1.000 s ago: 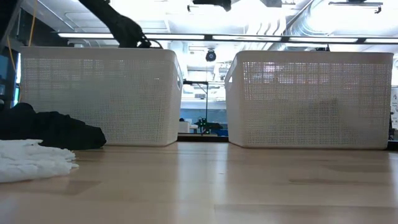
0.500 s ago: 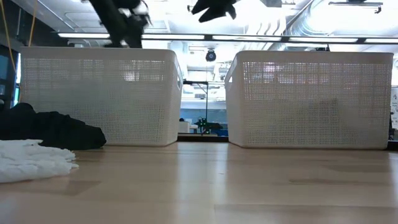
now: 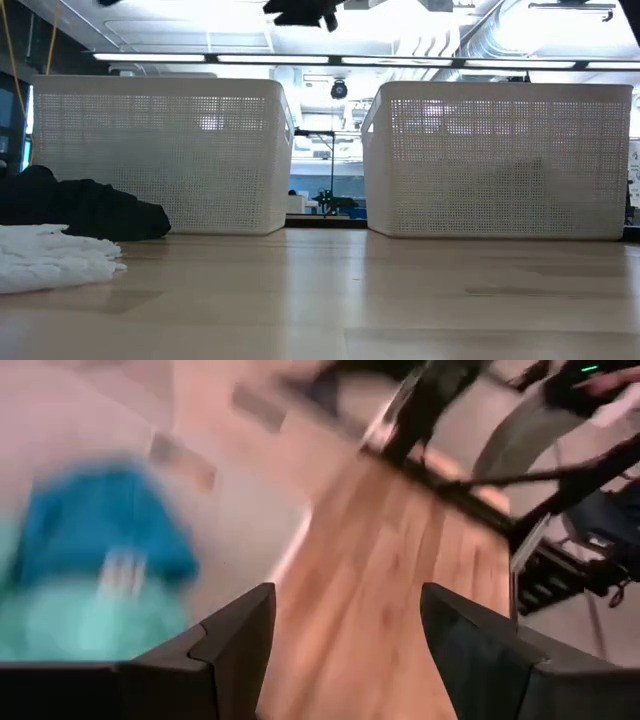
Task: Sort clothes
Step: Put the black underwear into the right white bin
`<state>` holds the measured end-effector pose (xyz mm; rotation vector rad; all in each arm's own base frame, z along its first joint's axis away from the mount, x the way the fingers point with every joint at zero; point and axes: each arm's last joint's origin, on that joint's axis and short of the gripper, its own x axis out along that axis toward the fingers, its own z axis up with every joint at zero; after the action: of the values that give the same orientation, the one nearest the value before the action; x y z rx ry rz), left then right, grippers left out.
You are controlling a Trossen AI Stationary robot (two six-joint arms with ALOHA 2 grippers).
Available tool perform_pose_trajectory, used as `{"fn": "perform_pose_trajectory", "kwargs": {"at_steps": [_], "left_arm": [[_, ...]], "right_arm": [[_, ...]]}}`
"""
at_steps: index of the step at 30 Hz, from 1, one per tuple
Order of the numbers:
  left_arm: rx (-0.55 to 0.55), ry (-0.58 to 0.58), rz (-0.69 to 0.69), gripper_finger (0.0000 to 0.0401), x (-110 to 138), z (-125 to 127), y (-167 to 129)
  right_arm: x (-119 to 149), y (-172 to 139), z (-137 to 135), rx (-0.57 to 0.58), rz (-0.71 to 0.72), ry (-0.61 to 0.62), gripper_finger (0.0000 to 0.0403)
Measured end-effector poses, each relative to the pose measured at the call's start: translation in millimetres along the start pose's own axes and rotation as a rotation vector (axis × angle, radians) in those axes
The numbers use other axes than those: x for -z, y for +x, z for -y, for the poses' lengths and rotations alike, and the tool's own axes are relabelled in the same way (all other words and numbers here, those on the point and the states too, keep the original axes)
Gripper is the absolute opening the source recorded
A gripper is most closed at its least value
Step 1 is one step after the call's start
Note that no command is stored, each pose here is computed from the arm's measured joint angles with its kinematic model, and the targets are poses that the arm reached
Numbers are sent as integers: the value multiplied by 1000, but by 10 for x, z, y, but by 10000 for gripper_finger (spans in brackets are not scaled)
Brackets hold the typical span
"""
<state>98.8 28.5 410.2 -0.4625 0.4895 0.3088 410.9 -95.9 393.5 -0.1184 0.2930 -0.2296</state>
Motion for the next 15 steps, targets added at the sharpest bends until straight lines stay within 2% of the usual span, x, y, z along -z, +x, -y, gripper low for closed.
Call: {"fn": "perform_pose_trajectory", "kwargs": {"at_steps": [3, 7, 11, 15], "left_arm": [[-67, -117, -131, 239, 212, -9, -102], [-122, -153, -254, 239, 361, -28, -155], [-42, -137, -417, 239, 446, 16, -78], [25, -127, -620, 239, 653, 60, 271]], "right_arm": [[-59, 0, 54, 21, 66, -70, 200], [-58, -2, 194, 57, 81, -73, 200], [10, -4, 318, 77, 30, -19, 200], [81, -8, 393, 86, -30, 27, 200]]}}
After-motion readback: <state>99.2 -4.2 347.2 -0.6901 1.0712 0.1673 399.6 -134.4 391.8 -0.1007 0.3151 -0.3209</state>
